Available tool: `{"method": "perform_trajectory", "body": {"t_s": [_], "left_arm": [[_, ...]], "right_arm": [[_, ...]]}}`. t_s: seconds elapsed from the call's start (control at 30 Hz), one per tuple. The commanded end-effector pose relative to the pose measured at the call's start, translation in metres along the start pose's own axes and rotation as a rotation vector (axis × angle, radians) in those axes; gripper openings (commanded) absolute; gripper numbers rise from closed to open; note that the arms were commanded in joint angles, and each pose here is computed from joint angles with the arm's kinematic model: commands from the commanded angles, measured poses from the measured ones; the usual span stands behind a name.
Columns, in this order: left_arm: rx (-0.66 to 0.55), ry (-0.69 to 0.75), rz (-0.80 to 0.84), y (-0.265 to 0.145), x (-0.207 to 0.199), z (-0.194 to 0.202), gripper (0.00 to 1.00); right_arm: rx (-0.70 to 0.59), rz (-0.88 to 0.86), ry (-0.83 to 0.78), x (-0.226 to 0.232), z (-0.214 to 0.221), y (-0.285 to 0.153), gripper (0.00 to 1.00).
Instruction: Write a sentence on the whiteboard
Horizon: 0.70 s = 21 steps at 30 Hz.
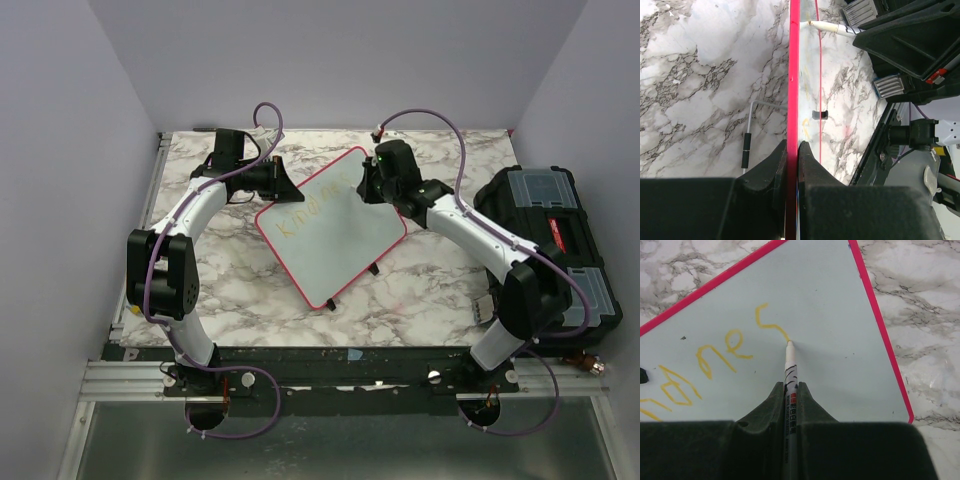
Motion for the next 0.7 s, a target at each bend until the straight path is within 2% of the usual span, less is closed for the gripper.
{"method": "perform_trajectory", "body": {"t_s": [0.0, 0.33, 0.43, 0.67], "left_arm": [[0.061, 0.072, -0.012, 0.014, 0.004, 0.013, 0.00], [0.062, 0.070, -0.013, 0.013, 0.004, 0.014, 0.00], [0.062, 0.071, -0.013, 0.013, 0.004, 0.014, 0.00], [0.061, 0.074, -0.013, 0.012, 0.003, 0.013, 0.00]], "right_arm": [[0.060, -0.010, 0.007, -0.004, 0.011, -0.008, 0.01], [0.045, -0.189, 0.030, 0.013, -0.003, -0.021, 0.01], [-0.015, -0.210, 0.048, 0.018, -0.017, -0.032, 0.01], [-0.272, -0.200, 0.137, 0.016, -0.047, -0.072, 0.01]]}}
Point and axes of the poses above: each gripper's point midway between its finger pads, its own y axis out along the fingers, its own x axis along the line the jaws close on, z = x × y, the point moved 10 cm from there along -y, back along the fingers, and after that the axes turned 1 degree about y, right-handed, at the moved point
